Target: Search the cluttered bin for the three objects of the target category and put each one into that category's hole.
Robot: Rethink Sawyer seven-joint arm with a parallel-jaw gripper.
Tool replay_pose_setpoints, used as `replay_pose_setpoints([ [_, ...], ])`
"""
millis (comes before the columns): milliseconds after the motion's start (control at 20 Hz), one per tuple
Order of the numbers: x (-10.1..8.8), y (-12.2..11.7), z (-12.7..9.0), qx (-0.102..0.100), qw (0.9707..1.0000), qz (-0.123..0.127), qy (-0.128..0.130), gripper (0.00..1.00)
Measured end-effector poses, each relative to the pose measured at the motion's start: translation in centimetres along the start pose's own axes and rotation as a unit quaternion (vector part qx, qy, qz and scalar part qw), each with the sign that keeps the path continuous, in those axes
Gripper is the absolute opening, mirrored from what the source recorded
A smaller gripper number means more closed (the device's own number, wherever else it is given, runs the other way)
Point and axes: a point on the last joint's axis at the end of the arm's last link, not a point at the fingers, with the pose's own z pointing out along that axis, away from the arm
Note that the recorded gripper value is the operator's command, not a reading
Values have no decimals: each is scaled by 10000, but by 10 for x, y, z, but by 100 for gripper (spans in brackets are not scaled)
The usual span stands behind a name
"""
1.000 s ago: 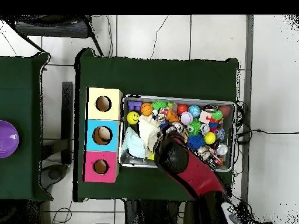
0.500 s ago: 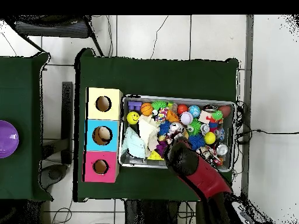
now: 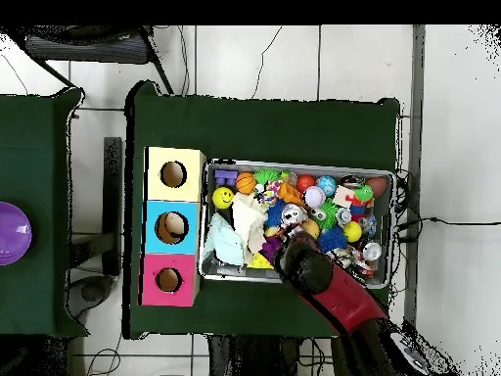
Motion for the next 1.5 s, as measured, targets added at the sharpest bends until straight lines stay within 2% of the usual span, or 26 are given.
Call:
replay_pose_setpoints([
  [1050,4,5,0,-46,10000,-78,24,100],
  [1300,12,7,6,-62,9998,-139,114,100],
  [1500,23,3,21,-52,9994,-154,301,100],
])
